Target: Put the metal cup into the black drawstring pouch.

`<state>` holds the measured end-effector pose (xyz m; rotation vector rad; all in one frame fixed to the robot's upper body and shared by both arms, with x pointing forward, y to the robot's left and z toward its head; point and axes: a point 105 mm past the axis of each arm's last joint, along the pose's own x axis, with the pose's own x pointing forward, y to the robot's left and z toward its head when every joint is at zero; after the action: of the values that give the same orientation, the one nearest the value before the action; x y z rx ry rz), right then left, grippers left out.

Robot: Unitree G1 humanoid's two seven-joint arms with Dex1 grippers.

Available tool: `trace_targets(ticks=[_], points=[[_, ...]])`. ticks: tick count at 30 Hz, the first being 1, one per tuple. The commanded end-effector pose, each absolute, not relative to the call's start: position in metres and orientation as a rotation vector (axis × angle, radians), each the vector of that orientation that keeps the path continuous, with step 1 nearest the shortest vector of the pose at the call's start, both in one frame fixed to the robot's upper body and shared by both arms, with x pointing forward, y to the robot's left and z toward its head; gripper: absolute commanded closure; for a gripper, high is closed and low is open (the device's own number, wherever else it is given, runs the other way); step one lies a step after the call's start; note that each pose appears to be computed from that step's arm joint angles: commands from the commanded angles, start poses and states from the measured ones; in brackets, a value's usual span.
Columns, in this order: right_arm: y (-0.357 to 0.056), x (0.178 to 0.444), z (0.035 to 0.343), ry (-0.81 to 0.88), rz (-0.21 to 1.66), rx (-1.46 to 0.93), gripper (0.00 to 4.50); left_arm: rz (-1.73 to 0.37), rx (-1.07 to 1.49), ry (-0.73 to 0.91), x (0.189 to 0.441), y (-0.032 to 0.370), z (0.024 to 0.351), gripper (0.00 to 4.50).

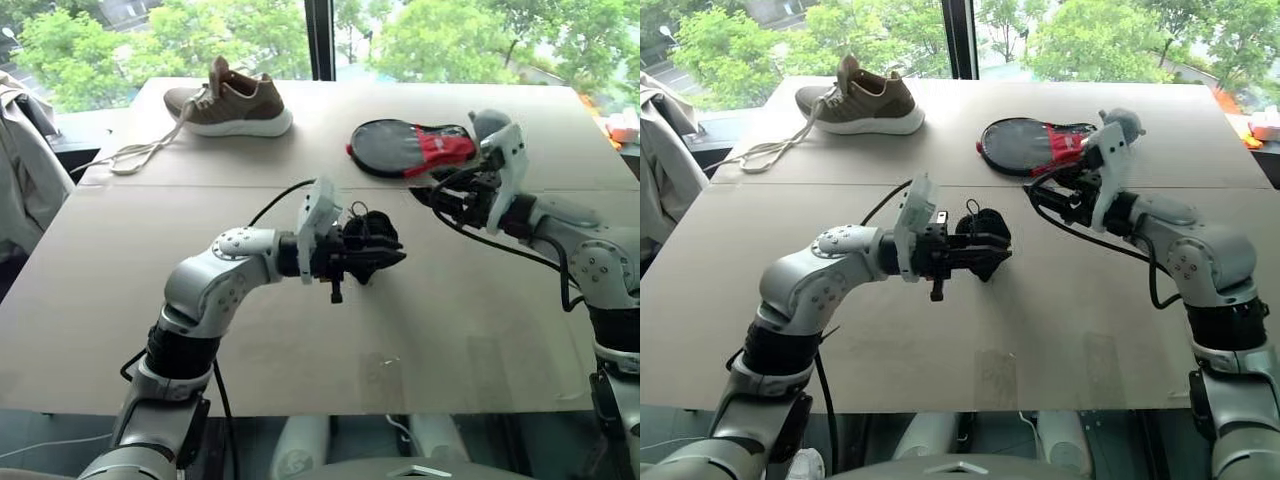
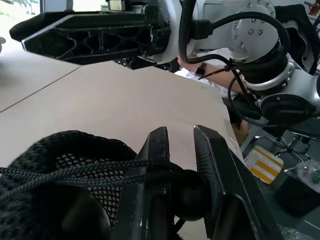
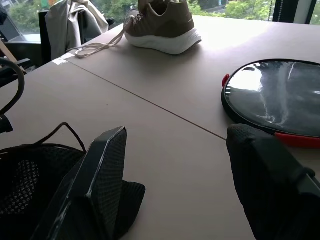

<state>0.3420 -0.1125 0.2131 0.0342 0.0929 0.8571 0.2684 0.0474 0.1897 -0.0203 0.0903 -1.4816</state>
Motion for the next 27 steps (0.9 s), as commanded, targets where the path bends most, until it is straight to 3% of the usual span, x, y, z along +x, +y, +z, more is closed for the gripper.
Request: trace_targets(ticks=[1, 10, 16, 27], points=[[-0.103, 0.337, 0.217, 0.113, 0.961, 0.122, 1.3, -1.581, 0.017, 0.095, 0.249, 0.045, 0.191, 4.28], [-0.087, 0.327, 0.24, 0.312, 1.133, 0.623, 1.3, -1.646, 0.063, 0.119, 0.247, 0.042, 0.187, 4.28], [-0.073, 0.316, 0.225, 0.463, 1.126, 0.255, 1.3, -1.685, 0.088, 0.124, 0.248, 0.041, 0.187, 4.28], [-0.056, 0.306, 0.216, 0.497, 1.235, 0.083, 1.3, -1.716, 0.121, 0.116, 0.251, 0.039, 0.187, 4.28]])
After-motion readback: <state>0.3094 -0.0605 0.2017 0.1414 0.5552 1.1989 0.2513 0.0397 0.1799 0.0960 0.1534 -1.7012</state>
